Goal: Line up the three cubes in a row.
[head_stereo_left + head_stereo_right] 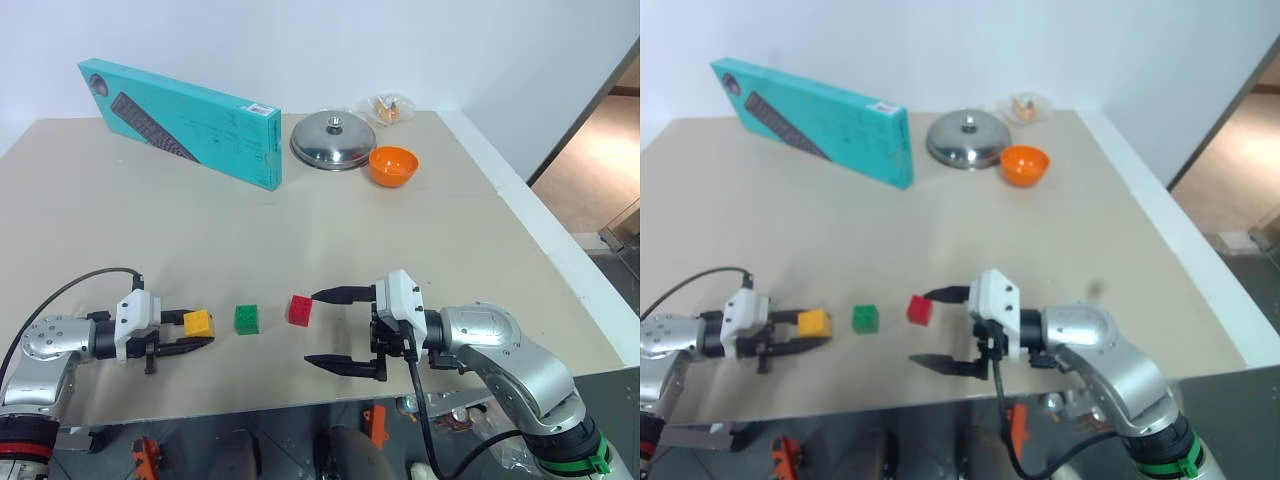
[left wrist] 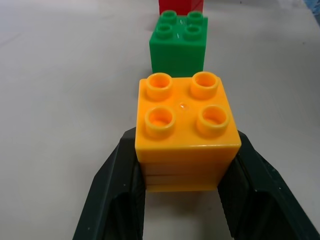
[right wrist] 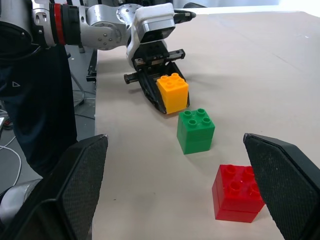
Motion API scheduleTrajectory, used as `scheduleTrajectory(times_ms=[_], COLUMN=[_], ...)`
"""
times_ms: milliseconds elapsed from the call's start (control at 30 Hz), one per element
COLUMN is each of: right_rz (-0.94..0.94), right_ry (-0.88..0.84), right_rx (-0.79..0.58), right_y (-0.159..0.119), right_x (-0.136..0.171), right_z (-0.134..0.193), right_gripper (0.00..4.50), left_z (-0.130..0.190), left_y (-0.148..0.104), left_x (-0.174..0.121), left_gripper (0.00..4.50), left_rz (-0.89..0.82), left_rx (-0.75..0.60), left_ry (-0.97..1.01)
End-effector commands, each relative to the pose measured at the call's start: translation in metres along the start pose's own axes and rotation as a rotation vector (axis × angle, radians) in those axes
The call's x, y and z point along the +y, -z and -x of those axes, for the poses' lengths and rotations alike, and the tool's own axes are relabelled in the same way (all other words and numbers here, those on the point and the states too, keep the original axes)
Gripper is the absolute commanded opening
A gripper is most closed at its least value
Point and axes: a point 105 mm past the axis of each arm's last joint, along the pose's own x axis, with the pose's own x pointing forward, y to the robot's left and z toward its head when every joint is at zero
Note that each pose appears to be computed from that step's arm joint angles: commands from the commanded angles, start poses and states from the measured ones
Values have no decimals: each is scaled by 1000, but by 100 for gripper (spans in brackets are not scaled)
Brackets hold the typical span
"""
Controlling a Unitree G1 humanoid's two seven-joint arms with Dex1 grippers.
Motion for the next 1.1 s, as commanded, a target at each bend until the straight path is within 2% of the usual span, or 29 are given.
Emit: scheduleTrajectory(times_ms=[33, 67, 100, 300, 567, 733, 867, 1000, 1100], right_rz=[40, 40, 40, 37, 34, 43, 52, 81, 106], right_ry=[0, 1, 1, 6, 13, 19, 41, 145, 240], right_rx=[-16, -16, -16, -21, -56, -75, -84, -94, -90], right_y=[-9, -9, -9, -10, -19, -27, -31, -30, -26], right_x=[0, 0, 0, -1, -3, -8, -14, -35, -55], right_z=[1, 1, 1, 1, 2, 4, 8, 11, 11], right_gripper=[450, 450, 450, 450, 450, 450, 450, 450, 450], left_z=[2, 2, 2, 3, 19, 24, 17, -2, -14], left_y=[1, 2, 3, -4, -35, -72, -90, -91, -88], left_x=[1, 2, 2, 7, 13, 22, 46, 80, 89], left_gripper=[134, 134, 240, 439, 446, 446, 446, 446, 446], left_rz=[-10, -10, -11, -31, 64, 134, 118, 22, 5], left_rx=[38, 47, 55, 57, 90, 4, -69, -131, -173], left_ry=[20, 23, 25, 40, 105, 59, -81, -320, -409])
